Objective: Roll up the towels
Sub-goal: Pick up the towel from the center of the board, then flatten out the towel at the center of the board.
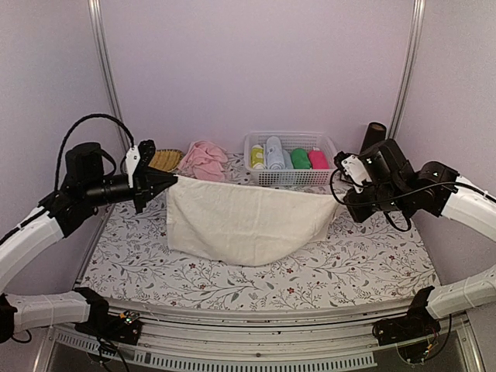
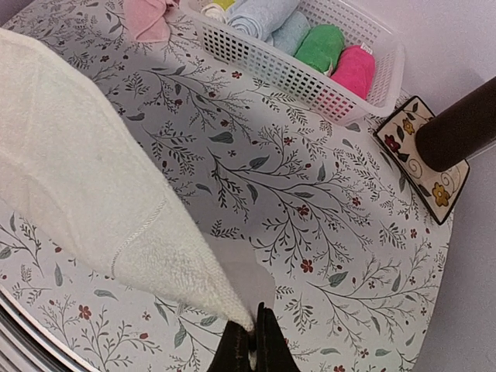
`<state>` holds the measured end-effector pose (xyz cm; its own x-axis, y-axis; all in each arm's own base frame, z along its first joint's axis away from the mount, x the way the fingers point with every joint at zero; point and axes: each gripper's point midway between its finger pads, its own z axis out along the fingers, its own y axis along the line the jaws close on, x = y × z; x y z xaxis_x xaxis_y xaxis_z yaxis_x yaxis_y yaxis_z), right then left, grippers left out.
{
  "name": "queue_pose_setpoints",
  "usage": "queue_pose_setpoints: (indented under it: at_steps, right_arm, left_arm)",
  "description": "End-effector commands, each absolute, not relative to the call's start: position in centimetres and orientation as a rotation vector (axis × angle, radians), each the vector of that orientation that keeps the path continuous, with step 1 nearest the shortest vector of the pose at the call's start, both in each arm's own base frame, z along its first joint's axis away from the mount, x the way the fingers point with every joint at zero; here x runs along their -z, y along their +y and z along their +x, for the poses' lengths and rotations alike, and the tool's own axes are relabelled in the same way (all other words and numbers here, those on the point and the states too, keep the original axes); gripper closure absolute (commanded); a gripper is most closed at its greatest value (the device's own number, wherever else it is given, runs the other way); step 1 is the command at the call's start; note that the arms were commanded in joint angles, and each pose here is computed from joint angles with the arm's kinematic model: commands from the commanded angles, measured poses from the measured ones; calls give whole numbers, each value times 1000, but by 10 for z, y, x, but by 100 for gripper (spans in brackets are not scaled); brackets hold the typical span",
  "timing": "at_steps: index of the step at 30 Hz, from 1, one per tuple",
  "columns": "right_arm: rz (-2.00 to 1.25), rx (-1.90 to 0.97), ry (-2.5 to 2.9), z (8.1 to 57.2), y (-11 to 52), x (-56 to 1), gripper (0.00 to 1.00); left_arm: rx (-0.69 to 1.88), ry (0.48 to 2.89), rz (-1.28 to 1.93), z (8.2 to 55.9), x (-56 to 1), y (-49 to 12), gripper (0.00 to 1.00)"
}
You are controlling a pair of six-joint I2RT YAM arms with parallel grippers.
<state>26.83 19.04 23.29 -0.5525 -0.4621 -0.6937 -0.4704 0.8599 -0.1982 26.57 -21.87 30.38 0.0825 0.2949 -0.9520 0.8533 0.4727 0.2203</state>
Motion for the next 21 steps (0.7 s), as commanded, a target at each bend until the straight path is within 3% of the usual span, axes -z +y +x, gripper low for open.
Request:
queue_pose_setpoints:
  at_steps: [1, 21]
  right_arm:
    - [-784, 80, 2207, 259, 177, -241, 98]
    - [-1090, 288, 2002, 268, 174, -261, 98]
  left_arm:
    - [507, 1339, 995, 244, -331, -202, 100]
    - [225, 1340, 769, 281, -336, -158, 100]
